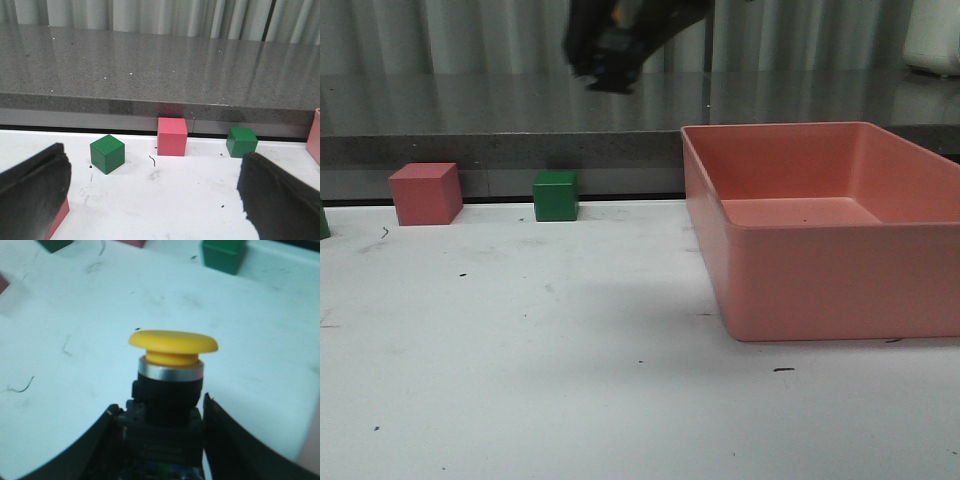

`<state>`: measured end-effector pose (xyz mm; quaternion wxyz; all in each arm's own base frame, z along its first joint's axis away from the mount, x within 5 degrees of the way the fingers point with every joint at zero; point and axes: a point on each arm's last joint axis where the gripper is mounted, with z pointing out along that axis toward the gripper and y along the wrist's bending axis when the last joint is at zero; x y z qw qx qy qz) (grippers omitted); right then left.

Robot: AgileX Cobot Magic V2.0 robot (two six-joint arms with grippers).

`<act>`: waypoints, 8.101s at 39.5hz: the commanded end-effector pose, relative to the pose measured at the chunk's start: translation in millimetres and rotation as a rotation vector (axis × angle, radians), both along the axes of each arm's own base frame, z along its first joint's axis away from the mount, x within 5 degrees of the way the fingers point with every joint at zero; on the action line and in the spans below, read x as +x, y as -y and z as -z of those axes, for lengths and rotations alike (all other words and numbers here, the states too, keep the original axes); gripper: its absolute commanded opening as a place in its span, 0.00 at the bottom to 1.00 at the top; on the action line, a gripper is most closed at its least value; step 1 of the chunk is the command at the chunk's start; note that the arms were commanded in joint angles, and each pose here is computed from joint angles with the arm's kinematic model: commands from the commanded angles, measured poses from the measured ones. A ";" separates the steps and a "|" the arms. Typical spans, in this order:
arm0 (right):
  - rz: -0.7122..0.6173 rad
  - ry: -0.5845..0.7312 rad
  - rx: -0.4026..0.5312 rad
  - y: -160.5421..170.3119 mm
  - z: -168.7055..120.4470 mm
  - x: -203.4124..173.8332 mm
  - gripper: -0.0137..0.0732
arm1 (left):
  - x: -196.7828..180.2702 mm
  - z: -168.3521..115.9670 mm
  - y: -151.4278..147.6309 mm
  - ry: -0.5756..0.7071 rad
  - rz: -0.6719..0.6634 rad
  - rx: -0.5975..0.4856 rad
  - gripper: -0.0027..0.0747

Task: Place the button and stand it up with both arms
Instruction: 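Lift the button out of the bin and carry it toward the left arm, then lower the button onto the table and open the right gripper, then withdraw the right gripper back over the bin, then lower the left gripper over the button and grasp its black body, then lift the button and rotate it upright with the left gripper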

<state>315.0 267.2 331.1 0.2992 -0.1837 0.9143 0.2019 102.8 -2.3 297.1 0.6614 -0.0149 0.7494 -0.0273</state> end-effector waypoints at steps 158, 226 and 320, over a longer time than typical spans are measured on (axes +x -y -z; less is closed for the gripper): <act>0.440 0.217 -0.156 248.5 -52.0 -198.7 0.08 | 1.6 -18.3 0.3 0.100 0.002 -0.013 0.88; 0.442 0.866 0.030 265.2 27.1 -274.9 0.08 | 139.0 -21.7 99.3 -0.480 0.344 0.001 0.88; 0.442 0.866 0.030 265.2 27.1 -274.9 0.08 | 269.5 11.1 153.2 -0.844 0.266 0.044 0.18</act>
